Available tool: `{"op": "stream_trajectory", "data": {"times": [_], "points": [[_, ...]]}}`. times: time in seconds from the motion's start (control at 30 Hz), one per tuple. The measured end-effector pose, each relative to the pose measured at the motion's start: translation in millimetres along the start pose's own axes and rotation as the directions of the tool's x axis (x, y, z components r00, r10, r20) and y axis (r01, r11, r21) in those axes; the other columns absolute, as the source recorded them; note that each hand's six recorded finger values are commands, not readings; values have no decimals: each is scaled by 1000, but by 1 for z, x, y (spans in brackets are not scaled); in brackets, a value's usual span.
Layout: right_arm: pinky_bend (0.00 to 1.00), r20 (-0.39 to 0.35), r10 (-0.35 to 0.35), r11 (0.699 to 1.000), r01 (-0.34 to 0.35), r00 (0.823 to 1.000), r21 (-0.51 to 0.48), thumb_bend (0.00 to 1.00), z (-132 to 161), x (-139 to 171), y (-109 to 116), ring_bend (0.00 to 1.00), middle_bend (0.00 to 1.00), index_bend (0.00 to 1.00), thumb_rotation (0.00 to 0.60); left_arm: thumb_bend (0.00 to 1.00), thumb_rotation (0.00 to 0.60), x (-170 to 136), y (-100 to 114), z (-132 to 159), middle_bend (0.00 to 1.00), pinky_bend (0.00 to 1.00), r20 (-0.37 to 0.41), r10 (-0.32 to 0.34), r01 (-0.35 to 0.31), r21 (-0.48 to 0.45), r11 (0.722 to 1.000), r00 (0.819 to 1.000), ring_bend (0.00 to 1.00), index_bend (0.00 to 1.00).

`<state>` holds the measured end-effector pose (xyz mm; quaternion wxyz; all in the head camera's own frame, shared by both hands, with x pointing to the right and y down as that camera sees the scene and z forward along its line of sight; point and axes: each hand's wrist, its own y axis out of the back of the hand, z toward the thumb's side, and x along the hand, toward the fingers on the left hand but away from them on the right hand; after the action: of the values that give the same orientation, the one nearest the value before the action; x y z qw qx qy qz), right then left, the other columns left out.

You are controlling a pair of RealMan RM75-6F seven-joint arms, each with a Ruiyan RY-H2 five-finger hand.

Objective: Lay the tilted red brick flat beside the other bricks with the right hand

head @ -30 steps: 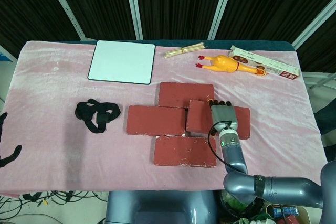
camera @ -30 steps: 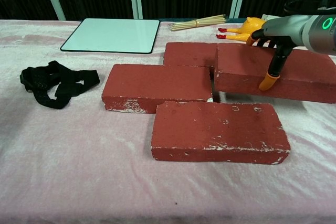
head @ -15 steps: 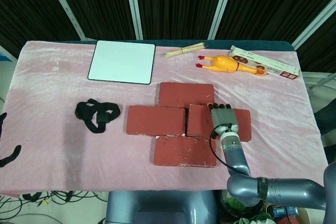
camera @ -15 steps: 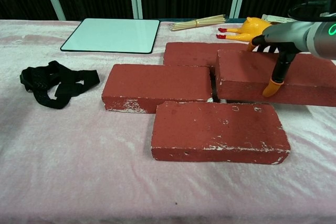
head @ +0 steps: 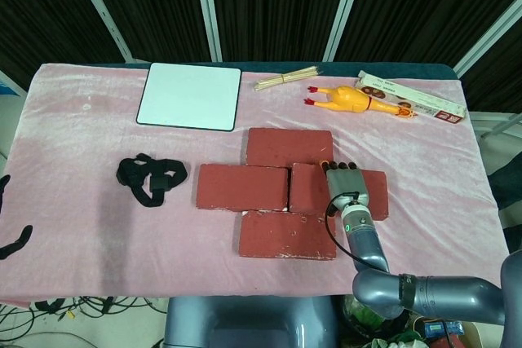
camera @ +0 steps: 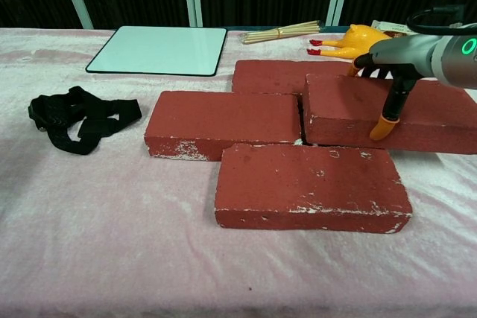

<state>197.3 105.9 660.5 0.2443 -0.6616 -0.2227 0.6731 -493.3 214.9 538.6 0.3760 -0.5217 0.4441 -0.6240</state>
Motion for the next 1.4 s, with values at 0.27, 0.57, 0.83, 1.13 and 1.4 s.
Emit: {"op": "stream_trajectory", "data": {"times": [0.27, 0.57, 0.83, 1.13, 1.4], "points": [[110, -8, 2, 1000, -2, 1000, 7, 2, 0, -2, -1, 295, 376, 344, 600, 248, 600, 0, 0, 0, 27, 0, -1, -1, 1, 2, 1000, 1000, 0, 76], [110, -24, -15, 1000, 16, 1000, 25, 2, -1, -5, 0, 292, 376, 355, 600, 248, 600, 0, 0, -1, 27, 0, -2, -1, 1, 3, 1000, 1000, 0, 76], [110, -43, 0, 999, 2, 999, 40, 5, 0, -5, -4, 292, 376, 355, 600, 248, 600, 0, 0, -1, 27, 0, -4, -2, 2, 6, 1000, 1000, 0, 76], [110, -51, 5, 1000, -3, 999, 30, 4, 3, -6, -6, 292, 376, 355, 600, 248, 600, 0, 0, -1, 27, 0, -7, 0, 0, 5, 1000, 1000, 0, 76], [110, -38, -2, 1000, 3, 999, 23, 4, 7, -8, -8, 289, 374, 355, 600, 248, 600, 0, 0, -1, 27, 0, -7, -1, 1, 4, 1000, 1000, 0, 76]]}}
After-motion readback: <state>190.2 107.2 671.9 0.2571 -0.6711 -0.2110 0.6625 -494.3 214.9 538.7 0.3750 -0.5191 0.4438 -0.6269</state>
